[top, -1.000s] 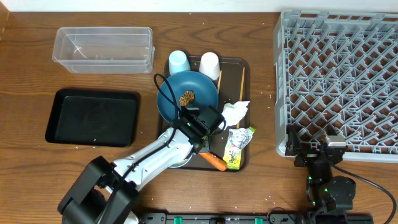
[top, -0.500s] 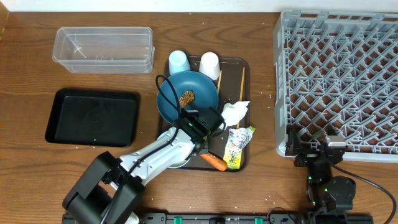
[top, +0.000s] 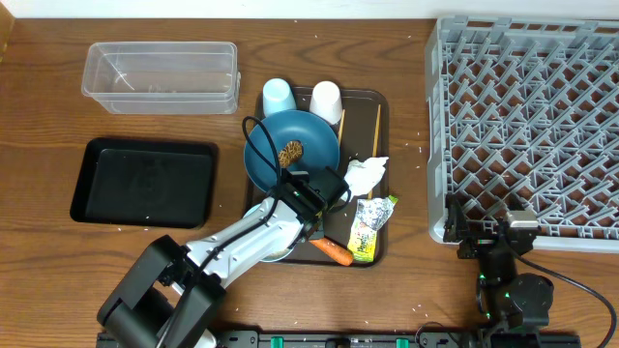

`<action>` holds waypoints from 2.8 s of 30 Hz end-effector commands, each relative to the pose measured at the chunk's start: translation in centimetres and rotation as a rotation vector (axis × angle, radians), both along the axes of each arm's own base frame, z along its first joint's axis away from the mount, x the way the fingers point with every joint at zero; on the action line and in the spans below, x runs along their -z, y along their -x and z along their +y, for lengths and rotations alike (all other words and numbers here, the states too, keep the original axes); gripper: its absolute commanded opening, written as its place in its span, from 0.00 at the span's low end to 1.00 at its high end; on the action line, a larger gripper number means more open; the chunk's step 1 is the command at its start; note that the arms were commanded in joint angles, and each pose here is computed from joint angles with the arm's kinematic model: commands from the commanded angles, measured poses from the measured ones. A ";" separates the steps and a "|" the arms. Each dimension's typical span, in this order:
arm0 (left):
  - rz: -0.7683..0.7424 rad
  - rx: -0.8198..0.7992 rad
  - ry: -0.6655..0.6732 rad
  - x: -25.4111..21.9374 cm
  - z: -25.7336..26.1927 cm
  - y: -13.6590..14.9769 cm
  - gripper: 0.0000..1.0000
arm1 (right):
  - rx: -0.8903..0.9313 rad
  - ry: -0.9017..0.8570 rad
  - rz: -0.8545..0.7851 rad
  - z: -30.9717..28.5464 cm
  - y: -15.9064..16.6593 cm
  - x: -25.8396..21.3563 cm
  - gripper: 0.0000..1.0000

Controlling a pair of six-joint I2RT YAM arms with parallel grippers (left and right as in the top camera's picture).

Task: Sort waste into correct bins and load items into the dishwasher rack
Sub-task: 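Grasp the rim of the light-blue rice bowl with the left gripper, then lift the bowl and carry it left over the black tray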

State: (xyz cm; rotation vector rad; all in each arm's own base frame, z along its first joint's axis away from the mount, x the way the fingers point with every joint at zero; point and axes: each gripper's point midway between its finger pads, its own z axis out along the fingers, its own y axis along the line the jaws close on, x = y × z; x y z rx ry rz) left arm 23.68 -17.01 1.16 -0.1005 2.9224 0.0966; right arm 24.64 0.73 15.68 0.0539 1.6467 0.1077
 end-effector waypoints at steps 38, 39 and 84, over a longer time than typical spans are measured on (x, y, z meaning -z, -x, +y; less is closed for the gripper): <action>0.006 0.010 -0.044 -0.8 0.5 -0.2 0.06 | 0.015 0.009 0.003 -0.4 0.0 0.1 0.99; 0.009 0.010 -0.045 -0.8 0.5 -0.1 0.06 | 0.015 0.009 0.003 -0.4 0.0 0.1 0.99; -0.063 -0.192 0.315 -8.8 5.1 -3.0 0.06 | 0.015 0.009 0.003 -0.4 0.0 0.1 0.99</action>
